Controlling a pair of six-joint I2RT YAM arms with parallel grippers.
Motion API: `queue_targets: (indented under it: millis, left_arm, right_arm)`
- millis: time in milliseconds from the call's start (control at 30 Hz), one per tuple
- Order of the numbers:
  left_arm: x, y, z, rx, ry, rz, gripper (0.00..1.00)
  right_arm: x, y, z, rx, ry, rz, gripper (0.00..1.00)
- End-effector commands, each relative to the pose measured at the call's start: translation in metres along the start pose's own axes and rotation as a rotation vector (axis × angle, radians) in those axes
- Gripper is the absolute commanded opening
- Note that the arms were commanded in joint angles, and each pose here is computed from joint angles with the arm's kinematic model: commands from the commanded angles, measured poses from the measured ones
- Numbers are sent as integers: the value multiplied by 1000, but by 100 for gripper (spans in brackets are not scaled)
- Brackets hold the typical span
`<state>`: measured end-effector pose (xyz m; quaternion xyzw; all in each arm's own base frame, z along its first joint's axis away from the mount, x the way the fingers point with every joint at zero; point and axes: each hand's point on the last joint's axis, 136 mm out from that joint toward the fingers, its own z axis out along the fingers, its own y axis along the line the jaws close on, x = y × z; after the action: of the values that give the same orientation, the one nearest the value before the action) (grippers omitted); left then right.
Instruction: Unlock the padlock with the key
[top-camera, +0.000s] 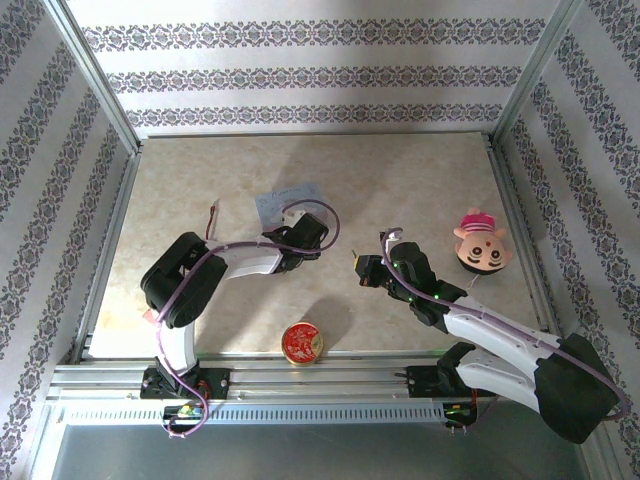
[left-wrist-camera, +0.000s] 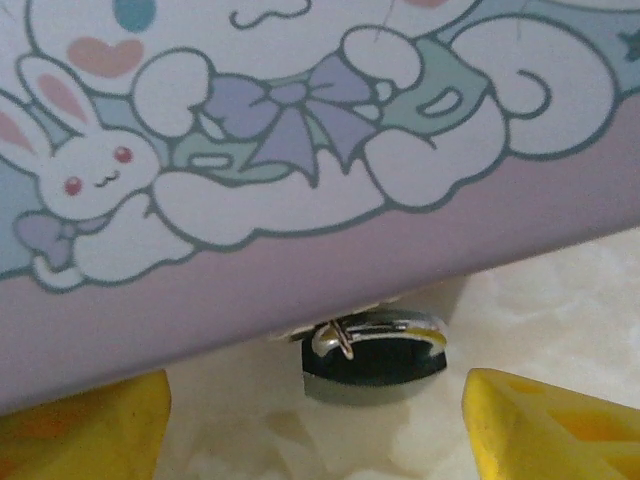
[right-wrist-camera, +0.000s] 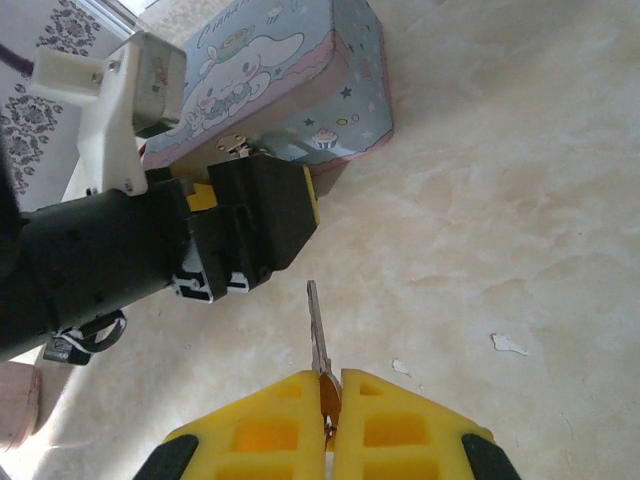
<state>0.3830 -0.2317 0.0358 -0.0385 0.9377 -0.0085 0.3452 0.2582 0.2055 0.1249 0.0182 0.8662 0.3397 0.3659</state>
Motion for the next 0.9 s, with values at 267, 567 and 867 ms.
queue_targets:
  millis: [267, 567, 867]
  left_arm:
    - [-18, -5, 10, -66, -67, 49, 69]
    - [-21, -7, 15, -51, -113, -46, 65]
    - [-20, -7, 24, -43, -115, -136, 61]
  right_arm:
    - [1, 2, 5, -13, 26, -29, 0]
    - [0, 1, 5, -9, 19, -29, 0]
    - [-1, 2, 3, -16, 11, -29, 0]
